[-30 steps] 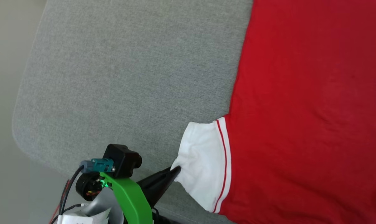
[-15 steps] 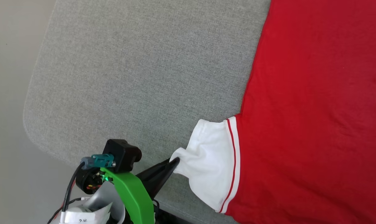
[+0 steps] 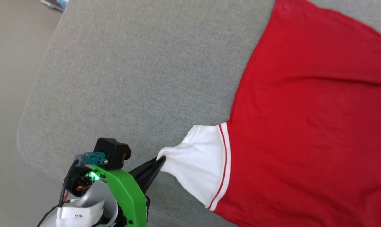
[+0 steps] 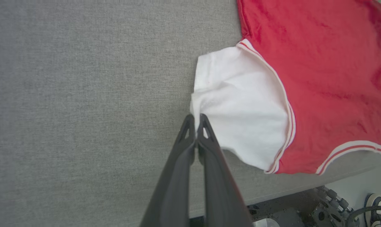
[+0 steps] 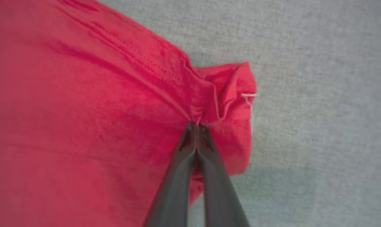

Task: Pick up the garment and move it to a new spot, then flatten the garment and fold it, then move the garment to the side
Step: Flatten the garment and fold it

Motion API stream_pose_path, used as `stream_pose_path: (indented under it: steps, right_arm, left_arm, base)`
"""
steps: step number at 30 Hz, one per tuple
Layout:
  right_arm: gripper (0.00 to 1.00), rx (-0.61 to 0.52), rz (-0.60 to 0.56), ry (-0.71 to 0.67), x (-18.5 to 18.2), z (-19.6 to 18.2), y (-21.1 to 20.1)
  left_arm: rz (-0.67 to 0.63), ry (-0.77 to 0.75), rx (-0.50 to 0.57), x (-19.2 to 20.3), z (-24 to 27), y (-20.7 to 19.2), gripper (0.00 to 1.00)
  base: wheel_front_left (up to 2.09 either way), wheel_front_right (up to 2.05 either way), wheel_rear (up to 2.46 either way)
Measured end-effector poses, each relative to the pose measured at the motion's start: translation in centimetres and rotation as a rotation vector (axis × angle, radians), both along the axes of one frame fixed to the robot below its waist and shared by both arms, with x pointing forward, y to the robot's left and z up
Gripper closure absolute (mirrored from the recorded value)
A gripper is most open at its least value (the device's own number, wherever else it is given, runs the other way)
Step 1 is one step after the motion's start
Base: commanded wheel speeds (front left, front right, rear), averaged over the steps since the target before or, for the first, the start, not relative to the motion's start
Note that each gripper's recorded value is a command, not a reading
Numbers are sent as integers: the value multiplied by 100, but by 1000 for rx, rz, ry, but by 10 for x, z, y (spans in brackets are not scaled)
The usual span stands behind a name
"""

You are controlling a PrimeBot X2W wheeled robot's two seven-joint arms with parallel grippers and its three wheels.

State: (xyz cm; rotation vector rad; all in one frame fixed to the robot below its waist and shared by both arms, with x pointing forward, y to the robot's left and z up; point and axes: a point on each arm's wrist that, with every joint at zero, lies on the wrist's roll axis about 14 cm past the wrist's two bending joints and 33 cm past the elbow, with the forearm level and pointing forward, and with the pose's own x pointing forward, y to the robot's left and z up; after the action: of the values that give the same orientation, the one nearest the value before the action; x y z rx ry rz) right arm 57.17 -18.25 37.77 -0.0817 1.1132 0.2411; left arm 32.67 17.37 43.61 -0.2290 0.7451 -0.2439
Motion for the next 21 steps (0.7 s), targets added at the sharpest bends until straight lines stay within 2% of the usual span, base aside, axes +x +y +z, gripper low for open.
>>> stream_pose_path:
  steps: [14, 21]
  right_arm:
    - [100, -7, -72, 41, -123, 16, -52]
    - [100, -13, -139, 35, -180, 32, -82]
  left_arm:
    - [8, -93, -40, -8, 21, -10, 100]
    - [16, -171, -98, -8, 38, -24, 100]
  base:
    - [0, 0, 0]
    - [0, 0, 0]
